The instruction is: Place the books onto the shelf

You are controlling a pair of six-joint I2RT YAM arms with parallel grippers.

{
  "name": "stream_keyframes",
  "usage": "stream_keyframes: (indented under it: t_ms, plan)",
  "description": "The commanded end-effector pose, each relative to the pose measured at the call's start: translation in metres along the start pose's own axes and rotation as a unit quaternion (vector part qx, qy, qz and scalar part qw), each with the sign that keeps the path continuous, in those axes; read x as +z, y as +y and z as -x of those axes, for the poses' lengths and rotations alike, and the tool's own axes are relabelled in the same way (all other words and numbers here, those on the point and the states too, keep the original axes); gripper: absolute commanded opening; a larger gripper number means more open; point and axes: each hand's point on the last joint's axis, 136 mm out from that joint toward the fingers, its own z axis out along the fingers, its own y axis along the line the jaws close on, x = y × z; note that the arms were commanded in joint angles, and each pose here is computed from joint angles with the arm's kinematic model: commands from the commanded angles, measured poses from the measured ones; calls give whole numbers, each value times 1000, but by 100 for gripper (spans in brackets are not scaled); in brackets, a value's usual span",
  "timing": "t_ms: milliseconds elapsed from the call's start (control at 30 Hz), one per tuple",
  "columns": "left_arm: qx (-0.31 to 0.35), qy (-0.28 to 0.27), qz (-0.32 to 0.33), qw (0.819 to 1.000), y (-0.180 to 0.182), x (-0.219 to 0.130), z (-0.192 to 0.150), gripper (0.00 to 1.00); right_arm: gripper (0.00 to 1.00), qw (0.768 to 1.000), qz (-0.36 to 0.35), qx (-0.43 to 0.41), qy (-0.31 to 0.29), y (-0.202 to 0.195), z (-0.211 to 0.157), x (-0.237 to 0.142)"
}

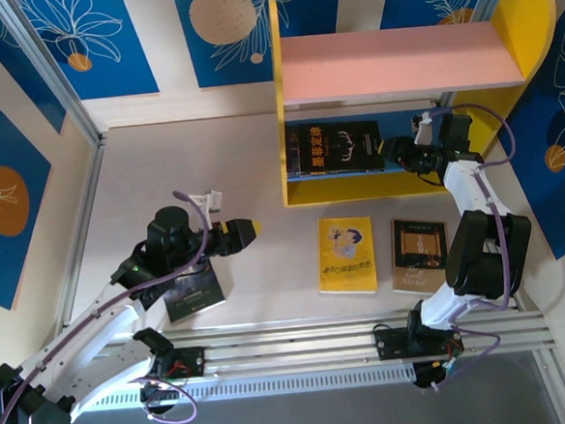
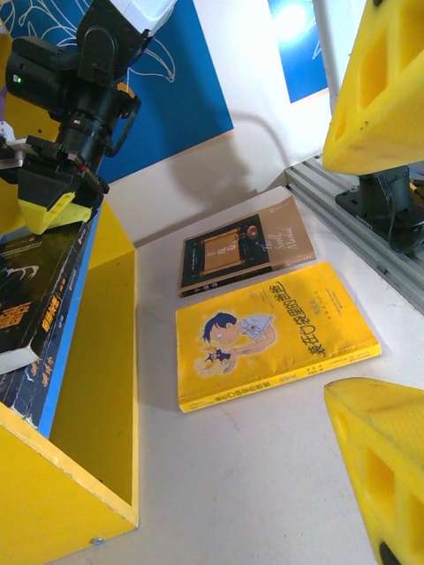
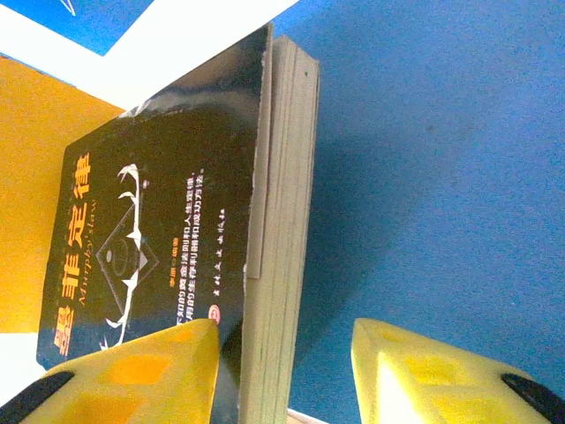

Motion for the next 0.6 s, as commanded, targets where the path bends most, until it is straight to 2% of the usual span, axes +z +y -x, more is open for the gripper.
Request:
stream_keyframes:
  t_ms: [0, 567]
  plan:
    - [-5, -6, 11, 1000, 6, -1, 2, 63, 41, 1000, 7, -9, 4, 11, 2, 3]
    - [-13, -2, 8, 1000, 8, 2, -1, 64, 34, 999, 9, -42, 24, 33, -3, 21]
